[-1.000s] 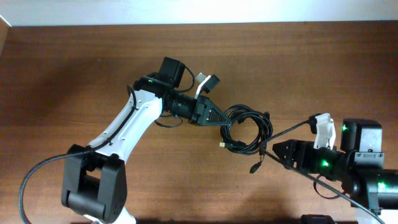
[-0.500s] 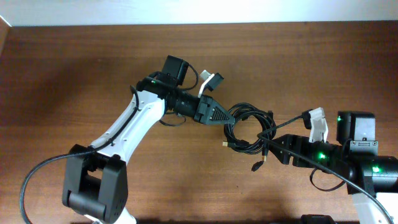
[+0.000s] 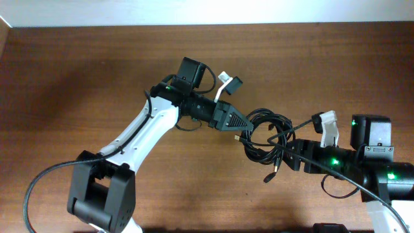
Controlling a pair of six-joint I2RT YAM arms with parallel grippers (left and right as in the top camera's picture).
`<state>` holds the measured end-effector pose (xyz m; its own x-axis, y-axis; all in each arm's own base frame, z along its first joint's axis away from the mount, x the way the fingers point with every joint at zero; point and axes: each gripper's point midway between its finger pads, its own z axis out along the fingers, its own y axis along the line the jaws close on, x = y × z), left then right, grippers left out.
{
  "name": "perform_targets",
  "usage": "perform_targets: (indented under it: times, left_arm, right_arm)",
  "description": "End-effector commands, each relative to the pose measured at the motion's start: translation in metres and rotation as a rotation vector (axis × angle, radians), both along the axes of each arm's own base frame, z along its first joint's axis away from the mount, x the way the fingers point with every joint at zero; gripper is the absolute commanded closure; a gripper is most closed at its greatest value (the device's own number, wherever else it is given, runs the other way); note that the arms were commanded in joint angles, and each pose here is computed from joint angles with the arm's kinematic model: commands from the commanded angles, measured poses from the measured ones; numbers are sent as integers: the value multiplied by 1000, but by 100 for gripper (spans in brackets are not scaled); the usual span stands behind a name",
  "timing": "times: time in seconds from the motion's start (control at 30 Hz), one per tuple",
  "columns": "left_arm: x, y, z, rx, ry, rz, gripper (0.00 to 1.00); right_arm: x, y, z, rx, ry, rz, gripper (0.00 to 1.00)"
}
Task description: Untangle cables
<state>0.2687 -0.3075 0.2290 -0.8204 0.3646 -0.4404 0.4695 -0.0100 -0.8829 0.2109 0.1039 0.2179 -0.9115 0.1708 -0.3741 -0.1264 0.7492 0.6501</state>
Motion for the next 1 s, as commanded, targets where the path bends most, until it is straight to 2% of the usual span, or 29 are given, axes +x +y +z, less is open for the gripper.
perform_targets:
  times: [0.0,0.1,0.2,0.33,0.6,0.73,0.97]
  left_arm:
    - [-7,-2,24,-62,-33,-35,100]
    - [-7,-2,24,-61,-29,-34,100]
    - [-7,-2,24,-60,-29,-33,100]
    - [-6,-2,24,-64,-38,-33,100]
    - [-5,-3,25,-72,-58,-34,100]
    - [-5,-3,25,-74,-61,-34,100]
    - [-5,-3,25,-74,-61,-34,100]
  right_arm:
    - [-1,5,10,29,-29,34,24]
    - [-5,5,7,3,-47,71,24]
    - [-15,4,1,-40,-62,143,12]
    - [-20,5,-1,-51,-67,180,7]
    - [-14,17,16,39,-134,210,7]
    - [-1,18,25,97,-119,132,8]
    - [5,18,26,118,-95,97,7]
